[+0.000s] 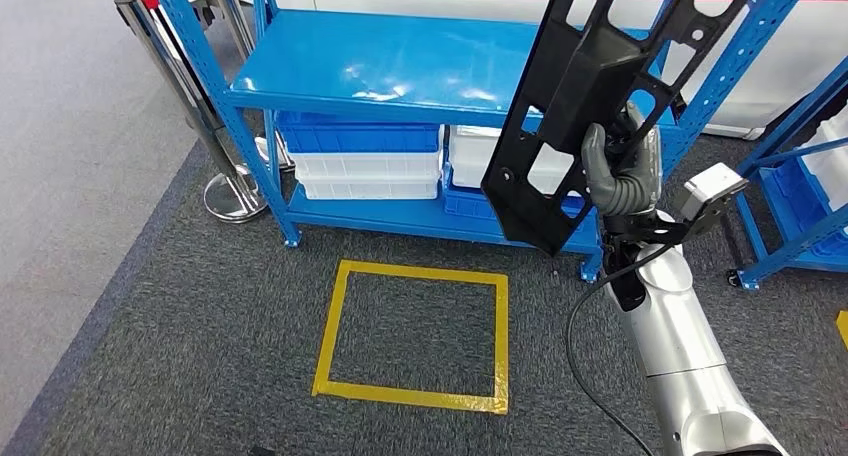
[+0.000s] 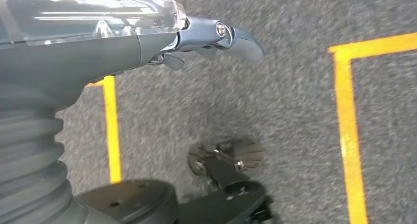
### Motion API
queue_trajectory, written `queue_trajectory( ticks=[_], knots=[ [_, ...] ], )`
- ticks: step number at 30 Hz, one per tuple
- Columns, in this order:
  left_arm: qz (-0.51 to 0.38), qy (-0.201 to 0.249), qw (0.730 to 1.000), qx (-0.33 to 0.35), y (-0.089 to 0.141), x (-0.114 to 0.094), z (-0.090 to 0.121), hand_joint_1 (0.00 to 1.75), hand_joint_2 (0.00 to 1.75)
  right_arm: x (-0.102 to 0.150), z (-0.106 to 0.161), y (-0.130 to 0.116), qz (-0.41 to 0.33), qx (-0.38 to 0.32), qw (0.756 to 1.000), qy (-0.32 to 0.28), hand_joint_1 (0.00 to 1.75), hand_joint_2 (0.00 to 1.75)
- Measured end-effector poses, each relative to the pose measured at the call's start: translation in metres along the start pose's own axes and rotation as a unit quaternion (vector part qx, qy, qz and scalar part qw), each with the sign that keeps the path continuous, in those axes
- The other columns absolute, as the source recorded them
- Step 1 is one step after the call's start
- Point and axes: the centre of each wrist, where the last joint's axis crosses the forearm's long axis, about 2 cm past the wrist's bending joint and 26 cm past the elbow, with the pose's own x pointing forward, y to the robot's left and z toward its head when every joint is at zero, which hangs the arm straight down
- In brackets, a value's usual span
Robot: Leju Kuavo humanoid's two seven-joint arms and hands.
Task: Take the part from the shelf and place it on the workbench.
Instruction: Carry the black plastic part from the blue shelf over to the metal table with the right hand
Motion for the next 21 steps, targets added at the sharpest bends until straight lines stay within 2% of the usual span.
queue_trajectory(
  ticks=[13, 21],
  knots=[
    [0.003, -0.001, 1.0, 0.0, 0.0, -0.001, 0.0, 0.0, 1.75, 0.002, 0.006, -0.011, 0.026, -0.012, 1.0, -0.003, 1.75, 1.75],
    [0.006, 0.003, 1.0, 0.003, 0.0, 0.0, 0.0, 0.0, 1.75, 0.0, 0.008, -0.017, 0.092, -0.018, 0.996, -0.005, 1.75, 1.75]
  ],
)
